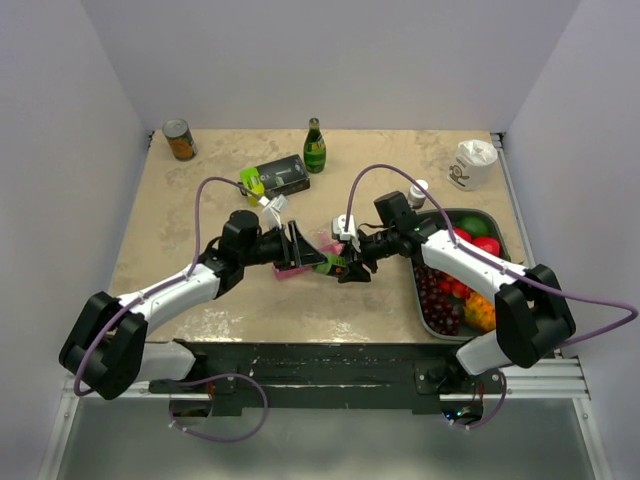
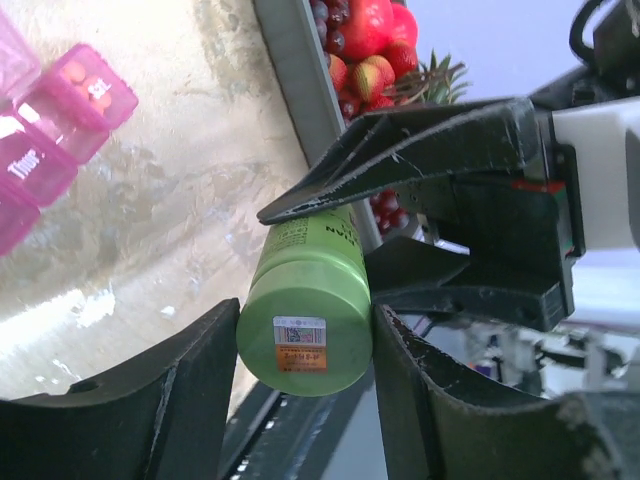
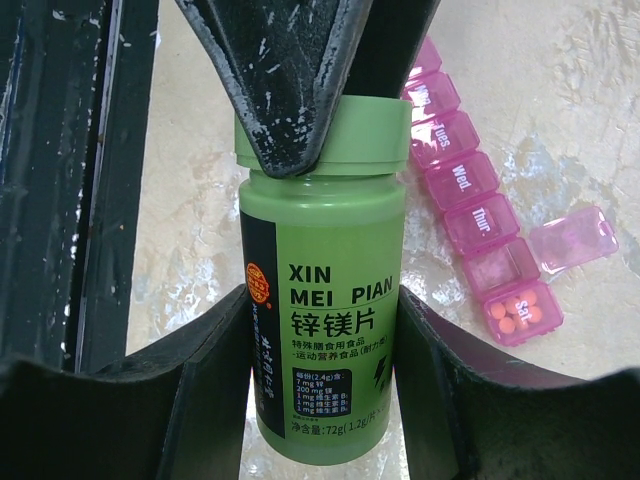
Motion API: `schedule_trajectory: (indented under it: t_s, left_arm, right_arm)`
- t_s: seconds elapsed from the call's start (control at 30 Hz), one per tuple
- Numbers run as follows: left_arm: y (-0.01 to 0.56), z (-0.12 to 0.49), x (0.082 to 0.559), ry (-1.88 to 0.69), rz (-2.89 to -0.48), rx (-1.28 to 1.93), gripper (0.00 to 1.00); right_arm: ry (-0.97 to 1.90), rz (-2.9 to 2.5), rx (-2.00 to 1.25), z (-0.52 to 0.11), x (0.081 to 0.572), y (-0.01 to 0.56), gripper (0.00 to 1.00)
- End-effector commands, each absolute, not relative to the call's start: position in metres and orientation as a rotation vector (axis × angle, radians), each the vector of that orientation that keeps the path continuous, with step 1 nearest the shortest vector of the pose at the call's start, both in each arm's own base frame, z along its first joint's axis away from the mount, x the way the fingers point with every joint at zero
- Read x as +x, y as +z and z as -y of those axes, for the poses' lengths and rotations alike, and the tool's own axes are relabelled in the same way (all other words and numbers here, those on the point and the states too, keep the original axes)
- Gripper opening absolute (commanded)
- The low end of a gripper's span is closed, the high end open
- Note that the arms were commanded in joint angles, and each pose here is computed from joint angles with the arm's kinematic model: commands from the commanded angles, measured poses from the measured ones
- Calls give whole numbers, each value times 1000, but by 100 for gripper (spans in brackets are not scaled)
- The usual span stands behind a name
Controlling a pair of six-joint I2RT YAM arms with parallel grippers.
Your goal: Sort the pills into containers
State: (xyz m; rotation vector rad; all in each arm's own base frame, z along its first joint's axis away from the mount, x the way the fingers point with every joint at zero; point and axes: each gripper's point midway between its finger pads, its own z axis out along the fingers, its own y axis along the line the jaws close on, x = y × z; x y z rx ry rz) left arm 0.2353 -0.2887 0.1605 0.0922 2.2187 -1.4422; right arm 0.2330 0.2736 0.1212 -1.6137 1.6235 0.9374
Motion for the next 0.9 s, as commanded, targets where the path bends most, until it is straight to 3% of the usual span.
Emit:
schedule_trajectory:
  t_s: [0.0,0.47,0.73,0.87]
  left_arm:
    - [197,301,215,-1654,-2217,26,0]
    - [192,274,227,-1470,-2219,-4,0]
    - [195,279,218,-1685,-2221,-184,0]
    - [195,281,224,-1625,-2335,-271,0]
  right_arm:
    - [900,-1487,-1584,-290,250,146,0]
    - [878,-1501,-1564,-290,255,148,0]
    - [876,-1495,-1563,-289,254,149,0]
    - [874,-1493,-1565,-290,254,148,0]
